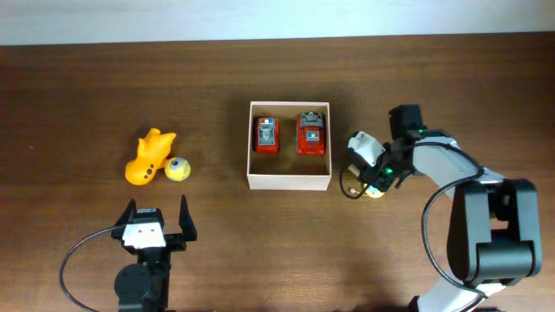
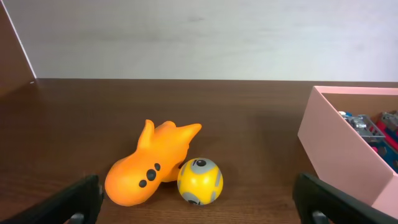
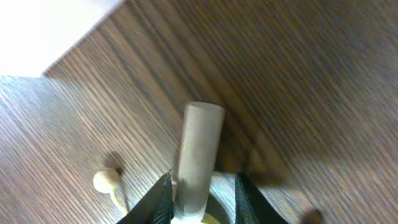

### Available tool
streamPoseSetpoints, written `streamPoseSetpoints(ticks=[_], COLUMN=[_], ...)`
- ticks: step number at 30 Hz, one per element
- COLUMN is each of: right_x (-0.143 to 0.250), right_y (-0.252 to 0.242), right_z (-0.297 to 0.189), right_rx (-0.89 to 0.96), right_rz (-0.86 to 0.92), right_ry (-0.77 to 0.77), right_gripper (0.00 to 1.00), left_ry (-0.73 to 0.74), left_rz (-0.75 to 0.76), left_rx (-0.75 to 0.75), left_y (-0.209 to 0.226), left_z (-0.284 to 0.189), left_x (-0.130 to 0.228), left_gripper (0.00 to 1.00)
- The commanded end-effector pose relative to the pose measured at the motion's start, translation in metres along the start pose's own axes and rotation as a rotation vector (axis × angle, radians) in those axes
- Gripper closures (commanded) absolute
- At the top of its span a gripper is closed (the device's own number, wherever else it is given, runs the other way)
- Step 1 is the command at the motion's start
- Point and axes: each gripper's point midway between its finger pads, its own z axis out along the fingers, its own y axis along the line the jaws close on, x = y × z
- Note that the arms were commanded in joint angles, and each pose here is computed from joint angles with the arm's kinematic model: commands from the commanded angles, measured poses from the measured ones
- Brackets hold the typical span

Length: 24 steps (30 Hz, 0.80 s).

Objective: Pack container
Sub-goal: 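Lower the right gripper onto the wooden stick toy's handle and close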

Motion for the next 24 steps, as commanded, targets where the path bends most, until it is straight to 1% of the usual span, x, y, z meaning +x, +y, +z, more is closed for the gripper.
streamPoseSetpoints(ticks=[1, 7, 9, 11, 20, 24], right_x=[0.013, 0.015, 0.015, 0.017, 0.021, 0.014], right_y=[-0.007, -0.006, -0.004, -0.004, -0.004, -0.005], right_z=[0.004, 0.005, 0.006, 0.009, 0.018, 0.019], right_rx=[0.002, -0.009, -0.015, -0.019, -0.035, -0.034], right_rz=[0.016, 0.024, 0.024, 0.026, 0.036, 0.113], right_ry=[0.015, 0.011, 0.007, 0.011, 0.022, -0.008], right_gripper=[0.72, 0.71, 0.68, 0.67, 0.67, 0.66], left_ry=[-0.002, -0.002, -0.002, -0.002, -0.002, -0.002], left_rz=[-0.003, -0.003, -0.003, -0.003, -0.003, -0.003], left_rx=[0.014, 0.013, 0.014, 0.014, 0.014, 0.014], left_y=[-0.003, -0.002, -0.003, -0.003, -0.003, -0.003], left_z=[0.0, 0.0, 0.0, 0.0, 0.0, 0.0], left_x=[0.001, 0.001, 0.001, 0.001, 0.001, 0.001], left_gripper=[0.01, 0.01, 0.01, 0.01, 0.01, 0.01])
